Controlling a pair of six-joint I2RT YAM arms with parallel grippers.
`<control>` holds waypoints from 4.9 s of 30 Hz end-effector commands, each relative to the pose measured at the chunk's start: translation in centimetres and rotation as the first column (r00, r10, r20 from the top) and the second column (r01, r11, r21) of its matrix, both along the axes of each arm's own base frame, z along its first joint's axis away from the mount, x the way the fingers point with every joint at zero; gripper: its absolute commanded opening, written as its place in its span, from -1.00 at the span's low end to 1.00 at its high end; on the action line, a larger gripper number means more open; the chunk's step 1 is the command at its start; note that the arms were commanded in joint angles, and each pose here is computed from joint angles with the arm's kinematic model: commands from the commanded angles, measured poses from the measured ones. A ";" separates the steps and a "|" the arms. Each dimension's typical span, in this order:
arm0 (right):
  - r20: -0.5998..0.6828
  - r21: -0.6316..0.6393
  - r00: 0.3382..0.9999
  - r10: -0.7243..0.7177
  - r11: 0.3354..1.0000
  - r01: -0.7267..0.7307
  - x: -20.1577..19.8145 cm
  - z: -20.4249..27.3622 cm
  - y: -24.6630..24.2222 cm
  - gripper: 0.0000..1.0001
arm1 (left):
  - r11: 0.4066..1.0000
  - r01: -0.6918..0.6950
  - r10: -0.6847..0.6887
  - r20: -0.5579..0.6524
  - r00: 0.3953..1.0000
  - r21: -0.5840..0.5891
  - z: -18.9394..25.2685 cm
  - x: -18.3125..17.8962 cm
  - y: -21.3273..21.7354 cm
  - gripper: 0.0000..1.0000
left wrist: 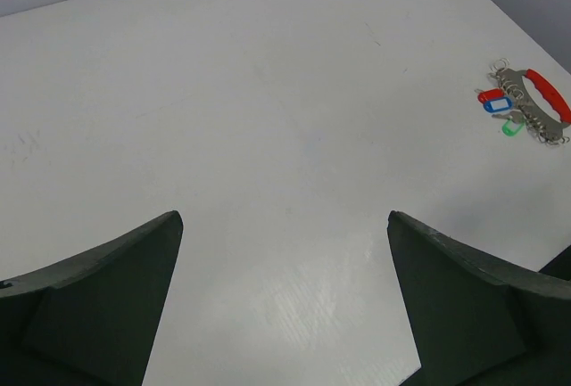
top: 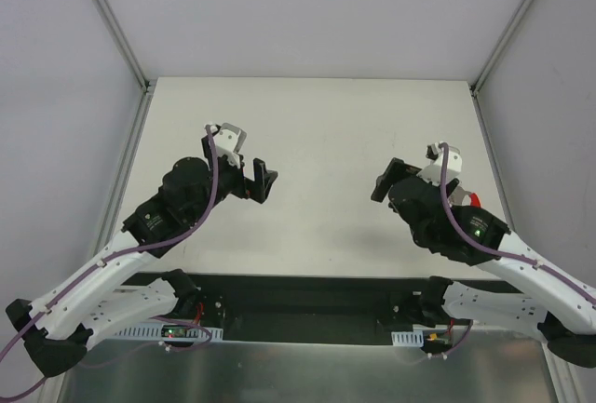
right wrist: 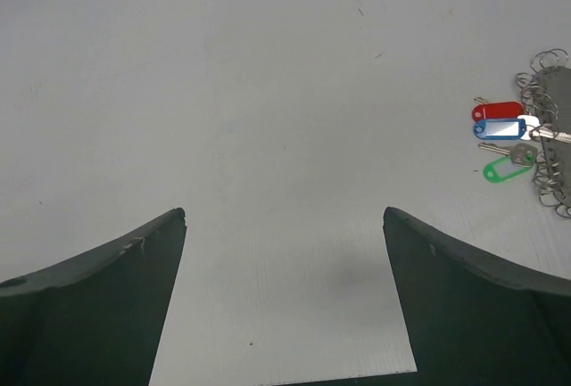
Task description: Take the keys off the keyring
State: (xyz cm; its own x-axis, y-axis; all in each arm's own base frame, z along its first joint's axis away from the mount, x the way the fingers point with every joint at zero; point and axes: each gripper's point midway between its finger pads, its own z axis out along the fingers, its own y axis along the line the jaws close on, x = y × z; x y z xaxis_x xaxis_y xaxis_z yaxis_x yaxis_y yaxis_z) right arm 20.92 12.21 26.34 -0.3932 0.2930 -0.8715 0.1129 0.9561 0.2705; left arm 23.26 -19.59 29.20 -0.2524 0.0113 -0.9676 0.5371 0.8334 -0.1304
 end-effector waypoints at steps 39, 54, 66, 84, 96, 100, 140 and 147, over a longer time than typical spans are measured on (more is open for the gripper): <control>-0.595 -0.120 0.551 -0.585 0.743 0.658 3.9 -19.4 -20.5 0.46 | 0.996 -0.052 0.053 -0.009 0.999 0.077 -1.7 1.5 0.0 0.98; -0.650 -0.061 0.647 -0.399 0.876 0.478 8.6 -22.6 -21.1 0.40 | 0.989 -0.100 0.095 0.051 0.994 0.111 -1.6 2.1 1.2 0.98; -0.671 0.005 0.702 -0.239 0.945 0.327 10.3 -23.1 -18.9 -0.18 | 0.999 -0.018 0.015 0.059 0.998 0.049 -0.3 0.6 0.4 0.98; -0.620 0.102 0.742 0.255 0.964 -0.245 9.3 -22.3 3.8 -0.21 | 1.000 -0.004 0.003 0.076 0.997 0.002 0.9 -0.2 0.6 0.98; -0.508 -0.168 0.861 0.005 0.980 -0.105 8.8 -17.1 1.1 -0.10 | 1.000 -0.009 0.009 0.076 0.997 0.005 0.8 -0.1 0.7 0.98; -0.519 -0.137 0.850 -0.091 0.990 0.022 8.2 -17.5 -1.7 -0.06 | 1.000 -0.002 0.002 0.076 0.997 0.002 0.8 -0.2 0.6 0.98; -0.565 -0.042 0.782 0.262 0.938 -0.344 10.5 -22.2 4.6 -0.87 | 1.000 0.010 -0.010 0.078 0.997 -0.002 0.9 -0.5 0.5 0.98; -0.545 -0.080 0.752 0.372 0.869 -0.488 8.7 -20.9 9.4 -0.86 | 1.000 0.013 -0.013 0.074 0.997 -0.001 0.8 -0.4 0.4 0.98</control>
State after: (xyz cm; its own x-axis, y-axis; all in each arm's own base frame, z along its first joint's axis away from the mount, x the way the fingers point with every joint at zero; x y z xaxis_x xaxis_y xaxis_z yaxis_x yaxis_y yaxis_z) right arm 29.46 19.31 3.73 -0.8606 -0.1084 -0.4976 -0.1845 0.9771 0.1063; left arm 23.08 -18.51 29.10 -0.1938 0.0507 -0.9797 0.5374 0.8410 -0.0628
